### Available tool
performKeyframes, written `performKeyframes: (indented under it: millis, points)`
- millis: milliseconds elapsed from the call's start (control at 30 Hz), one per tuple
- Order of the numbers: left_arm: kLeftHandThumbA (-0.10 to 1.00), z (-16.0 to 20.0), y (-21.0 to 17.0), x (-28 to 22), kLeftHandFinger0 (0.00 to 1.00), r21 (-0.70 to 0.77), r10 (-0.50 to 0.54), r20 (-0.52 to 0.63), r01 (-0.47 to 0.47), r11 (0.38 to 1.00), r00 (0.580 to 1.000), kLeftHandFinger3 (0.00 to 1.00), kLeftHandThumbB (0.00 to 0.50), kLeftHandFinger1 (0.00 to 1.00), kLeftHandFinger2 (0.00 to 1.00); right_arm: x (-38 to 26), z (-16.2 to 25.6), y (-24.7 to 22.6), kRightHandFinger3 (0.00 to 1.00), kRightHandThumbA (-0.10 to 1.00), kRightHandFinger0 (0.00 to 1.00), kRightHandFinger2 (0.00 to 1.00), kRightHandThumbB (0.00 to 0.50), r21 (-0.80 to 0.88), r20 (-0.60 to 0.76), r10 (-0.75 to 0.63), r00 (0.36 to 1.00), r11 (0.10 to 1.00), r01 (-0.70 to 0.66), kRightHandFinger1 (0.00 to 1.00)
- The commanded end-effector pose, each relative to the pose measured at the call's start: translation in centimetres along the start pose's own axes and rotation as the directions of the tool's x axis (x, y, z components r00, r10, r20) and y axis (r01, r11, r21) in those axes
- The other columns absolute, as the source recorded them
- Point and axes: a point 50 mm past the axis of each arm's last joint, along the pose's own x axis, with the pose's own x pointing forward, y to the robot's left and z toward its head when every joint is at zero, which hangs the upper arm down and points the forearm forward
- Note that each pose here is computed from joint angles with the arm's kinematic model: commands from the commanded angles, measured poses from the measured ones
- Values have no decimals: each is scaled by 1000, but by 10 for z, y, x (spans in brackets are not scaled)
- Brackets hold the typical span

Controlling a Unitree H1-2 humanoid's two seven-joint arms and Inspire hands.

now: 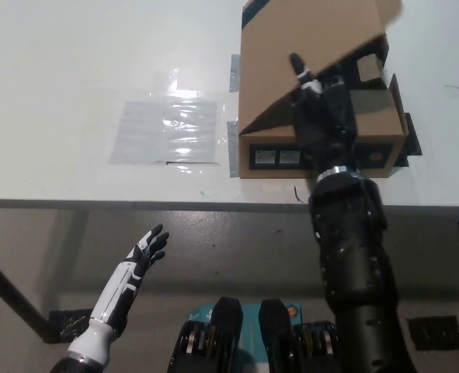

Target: A small storage box is placed at the center of the table and the robot uses its right hand to slide under its lid and push it upwards to open it

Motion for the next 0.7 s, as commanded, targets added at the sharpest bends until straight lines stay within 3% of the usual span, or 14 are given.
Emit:
performKeyframes:
  millis: [0,233,500,667]
  points:
    - [1000,15,6,13,1000,21,-26,78,24,999,997,1000,500,1000,1000,14,-13,48,1000,1000,1000,1000,304,-126,-5,134,991,983,-133,1000]
    - [1000,16,7,14,1000,36,-35,85,32,999,996,1000,500,1000,1000,7,-51,53,1000,1000,1000,1000,283,-281,-114,180,977,937,-205,1000]
    - [1000,18,5,17,1000,21,-43,86,41,999,995,1000,500,1000,1000,0,-91,48,1000,1000,1000,1000,318,-507,-283,238,929,785,-356,1000]
    - [1000,19,4,18,1000,20,-50,84,48,999,995,1000,500,1000,1000,3,-103,34,1000,1000,1000,1000,283,-573,-366,192,910,724,-383,1000]
